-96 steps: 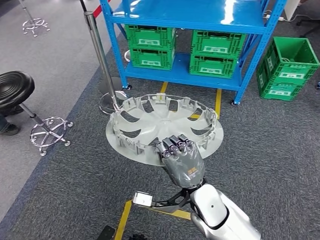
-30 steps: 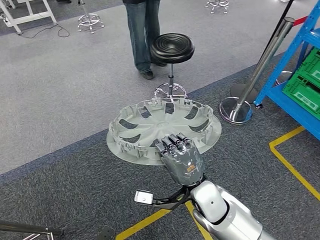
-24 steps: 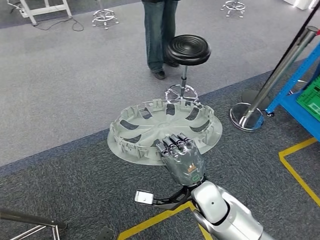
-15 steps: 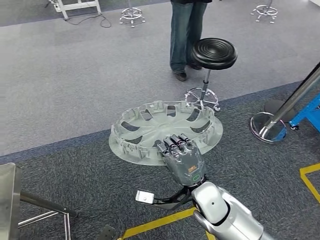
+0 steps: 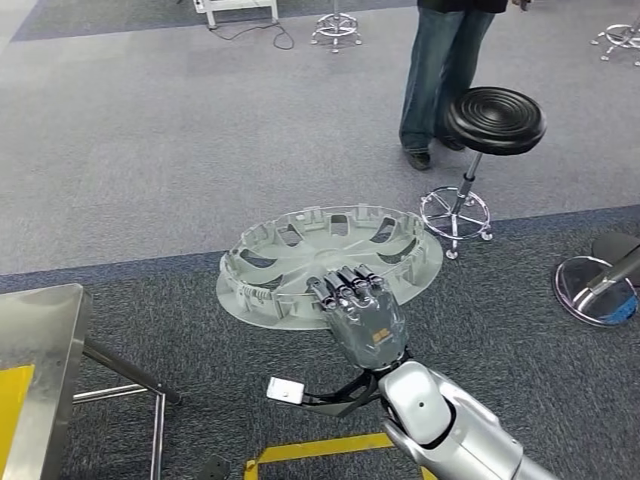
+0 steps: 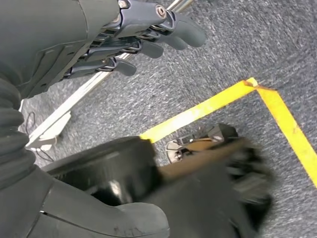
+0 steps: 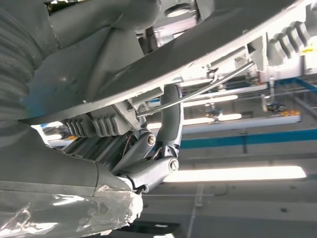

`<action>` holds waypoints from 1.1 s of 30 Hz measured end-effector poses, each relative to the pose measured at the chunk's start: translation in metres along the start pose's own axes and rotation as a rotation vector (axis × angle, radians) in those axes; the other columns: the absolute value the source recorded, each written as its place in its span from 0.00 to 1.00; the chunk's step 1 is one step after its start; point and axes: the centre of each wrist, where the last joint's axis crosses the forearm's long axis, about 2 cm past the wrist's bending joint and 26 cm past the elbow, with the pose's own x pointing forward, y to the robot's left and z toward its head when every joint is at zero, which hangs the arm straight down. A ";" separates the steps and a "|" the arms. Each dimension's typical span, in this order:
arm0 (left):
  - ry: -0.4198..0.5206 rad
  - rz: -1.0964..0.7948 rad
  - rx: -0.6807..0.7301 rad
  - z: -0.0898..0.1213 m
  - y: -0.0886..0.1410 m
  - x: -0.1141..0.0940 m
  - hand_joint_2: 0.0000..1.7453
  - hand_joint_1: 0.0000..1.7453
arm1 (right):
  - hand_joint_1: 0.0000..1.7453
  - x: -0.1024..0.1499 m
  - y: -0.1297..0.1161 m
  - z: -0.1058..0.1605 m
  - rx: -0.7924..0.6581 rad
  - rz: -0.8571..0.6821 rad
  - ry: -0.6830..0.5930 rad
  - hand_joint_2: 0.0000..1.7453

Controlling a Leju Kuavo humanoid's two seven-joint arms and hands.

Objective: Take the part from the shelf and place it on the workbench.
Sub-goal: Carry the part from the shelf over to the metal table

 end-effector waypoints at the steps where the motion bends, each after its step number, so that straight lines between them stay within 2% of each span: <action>1: -0.002 0.000 0.000 0.000 0.000 0.001 1.00 0.00 | 1.00 0.000 0.000 0.000 -0.001 0.000 -0.001 1.00; 33: 0.002 0.014 -0.002 -0.001 0.002 0.001 1.00 0.00 | 1.00 0.001 0.002 0.000 0.011 0.006 -0.013 1.00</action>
